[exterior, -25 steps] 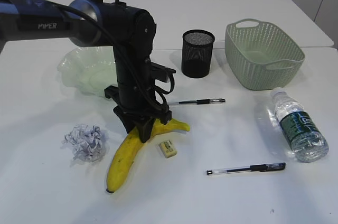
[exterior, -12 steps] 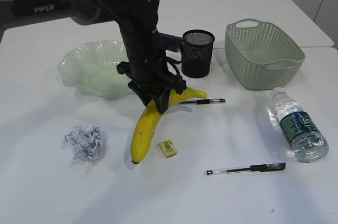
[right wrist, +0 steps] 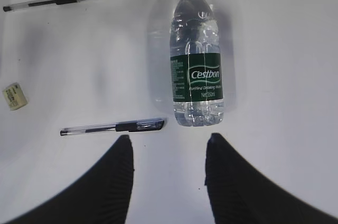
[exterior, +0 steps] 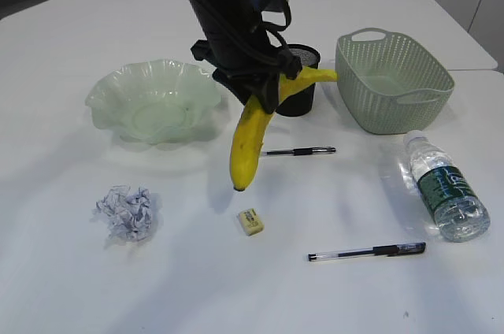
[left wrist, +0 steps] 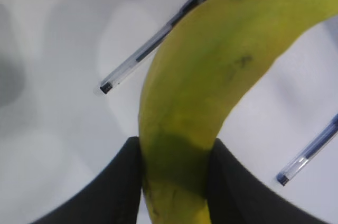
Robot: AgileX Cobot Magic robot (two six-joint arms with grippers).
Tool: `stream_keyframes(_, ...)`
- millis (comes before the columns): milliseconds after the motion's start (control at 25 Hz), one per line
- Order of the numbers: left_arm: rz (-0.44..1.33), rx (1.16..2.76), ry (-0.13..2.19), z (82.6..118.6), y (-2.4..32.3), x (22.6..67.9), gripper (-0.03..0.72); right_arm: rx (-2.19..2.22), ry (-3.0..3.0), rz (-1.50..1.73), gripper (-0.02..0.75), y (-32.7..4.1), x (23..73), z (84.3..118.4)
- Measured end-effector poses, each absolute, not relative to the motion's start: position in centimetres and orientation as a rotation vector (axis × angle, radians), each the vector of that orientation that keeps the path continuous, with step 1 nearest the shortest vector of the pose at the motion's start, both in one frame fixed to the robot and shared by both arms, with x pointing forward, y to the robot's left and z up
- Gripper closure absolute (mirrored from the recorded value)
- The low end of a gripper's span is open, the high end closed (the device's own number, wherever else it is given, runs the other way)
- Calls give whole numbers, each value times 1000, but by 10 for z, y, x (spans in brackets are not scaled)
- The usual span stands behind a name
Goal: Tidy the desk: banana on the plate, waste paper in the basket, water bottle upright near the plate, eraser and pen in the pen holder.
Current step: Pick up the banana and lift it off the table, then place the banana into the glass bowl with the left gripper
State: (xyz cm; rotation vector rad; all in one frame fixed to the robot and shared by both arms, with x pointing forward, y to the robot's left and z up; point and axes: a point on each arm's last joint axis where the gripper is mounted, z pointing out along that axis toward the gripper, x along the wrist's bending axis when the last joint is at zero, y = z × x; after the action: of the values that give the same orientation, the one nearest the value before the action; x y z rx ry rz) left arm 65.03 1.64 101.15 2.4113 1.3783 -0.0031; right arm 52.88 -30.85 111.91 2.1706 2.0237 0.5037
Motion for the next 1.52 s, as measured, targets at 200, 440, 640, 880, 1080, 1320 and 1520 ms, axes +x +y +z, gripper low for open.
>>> stream_keyframes(200, 54, 2357, 1330, 1037, 14, 654, 444, 2170, 2024, 502, 400, -309, 529, 1119)
stream_keyframes(440, 182, 2302, 1292, 1066, 21, 661, 444, 2168, 2025, 502, 400, -309, 529, 1119)
stream_keyframes(640, 270, 2256, 1302, 1081, 36, 671, 444, 2168, 2025, 502, 400, -309, 529, 1119)
stream_keyframes(880, 333, 2207, 1369, 1087, 66, 688, 444, 2168, 2025, 502, 400, -309, 529, 1119)
stream_keyframes(1080, 354, 2130, 1438, 1089, 98, 706, 444, 2127, 2060, 497, 400, -309, 529, 1119)
stream_keyframes(1320, 384, 2041, 1466, 1092, 125, 721, 444, 2110, 2074, 494, 400, -309, 529, 1119)
stream_keyframes(1520, 405, 1999, 1501, 1093, 144, 729, 443, 2108, 2076, 494, 400, -309, 529, 1119)
